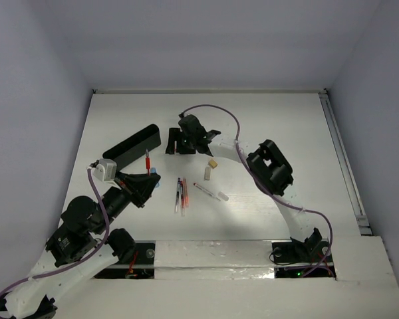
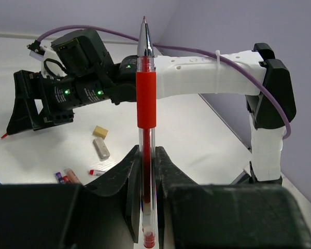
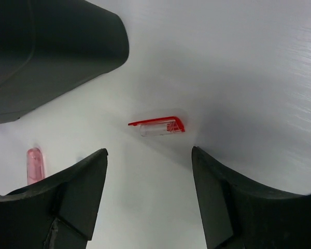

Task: Sort the stationery into containers
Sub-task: Move the pen cap to the center of the board.

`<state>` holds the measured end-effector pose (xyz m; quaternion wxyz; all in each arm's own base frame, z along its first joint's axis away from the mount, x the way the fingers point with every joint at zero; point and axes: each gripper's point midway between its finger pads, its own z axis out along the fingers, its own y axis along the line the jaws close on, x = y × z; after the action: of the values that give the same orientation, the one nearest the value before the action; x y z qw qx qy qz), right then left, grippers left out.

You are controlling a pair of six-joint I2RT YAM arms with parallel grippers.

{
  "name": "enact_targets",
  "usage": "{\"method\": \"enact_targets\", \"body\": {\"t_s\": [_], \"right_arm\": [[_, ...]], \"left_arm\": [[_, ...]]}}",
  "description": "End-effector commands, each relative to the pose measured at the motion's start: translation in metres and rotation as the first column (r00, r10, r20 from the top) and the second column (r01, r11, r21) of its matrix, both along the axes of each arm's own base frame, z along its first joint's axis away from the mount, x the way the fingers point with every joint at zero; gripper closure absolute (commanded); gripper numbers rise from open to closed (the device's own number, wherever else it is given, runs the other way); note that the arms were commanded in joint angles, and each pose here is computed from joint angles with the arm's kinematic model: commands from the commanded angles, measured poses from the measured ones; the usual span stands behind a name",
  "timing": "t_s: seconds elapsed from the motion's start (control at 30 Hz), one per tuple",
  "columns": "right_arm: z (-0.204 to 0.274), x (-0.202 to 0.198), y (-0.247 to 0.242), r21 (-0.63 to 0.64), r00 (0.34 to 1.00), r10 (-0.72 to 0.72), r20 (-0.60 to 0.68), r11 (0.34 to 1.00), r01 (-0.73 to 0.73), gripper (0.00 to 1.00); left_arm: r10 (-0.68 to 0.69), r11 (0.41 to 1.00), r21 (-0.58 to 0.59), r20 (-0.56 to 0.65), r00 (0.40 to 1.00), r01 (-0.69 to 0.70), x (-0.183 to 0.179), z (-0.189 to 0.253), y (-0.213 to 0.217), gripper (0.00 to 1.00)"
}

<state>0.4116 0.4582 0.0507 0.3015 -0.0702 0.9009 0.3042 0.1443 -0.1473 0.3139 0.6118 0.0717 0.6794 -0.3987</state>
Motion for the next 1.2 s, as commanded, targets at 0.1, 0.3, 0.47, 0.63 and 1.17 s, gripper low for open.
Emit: {"method": "enact_targets", "body": {"t_s": [0.1,0.3,0.47,0.63,1.17], "right_arm": [[-0.011,0.012,-0.004,-0.064,0.998,-0.05,-0.043,0.997,0.048,0.28],[-0.022,0.02,0.009,-0.143,0.998,-0.056,0.004,0.988,0.056,0.36],[-0.033,0.016,0.006,-0.263,0.998,-0.055,0.04,0.963,0.063,0.43],[-0.043,0.011,0.0,-0.383,0.995,-0.01,0.103,0.922,0.049,0.39],[-0.065,-0.001,-0.033,-0.631,0.97,0.158,0.182,0.776,-0.008,0.38]], "left_arm": [[-0.012,0.999,-0.031,0.052,0.999,0.014,-0.002,0.014,-0.001,1.0],[-0.017,0.999,-0.028,0.052,0.998,0.018,-0.002,0.013,-0.002,1.0],[-0.02,0.999,-0.033,0.058,0.998,0.022,-0.003,0.015,-0.001,1.0],[-0.02,0.999,-0.037,0.061,0.998,0.022,-0.004,0.016,-0.001,1.0],[-0.03,0.999,-0.033,0.066,0.997,0.032,-0.005,0.016,-0.002,1.0]]}}
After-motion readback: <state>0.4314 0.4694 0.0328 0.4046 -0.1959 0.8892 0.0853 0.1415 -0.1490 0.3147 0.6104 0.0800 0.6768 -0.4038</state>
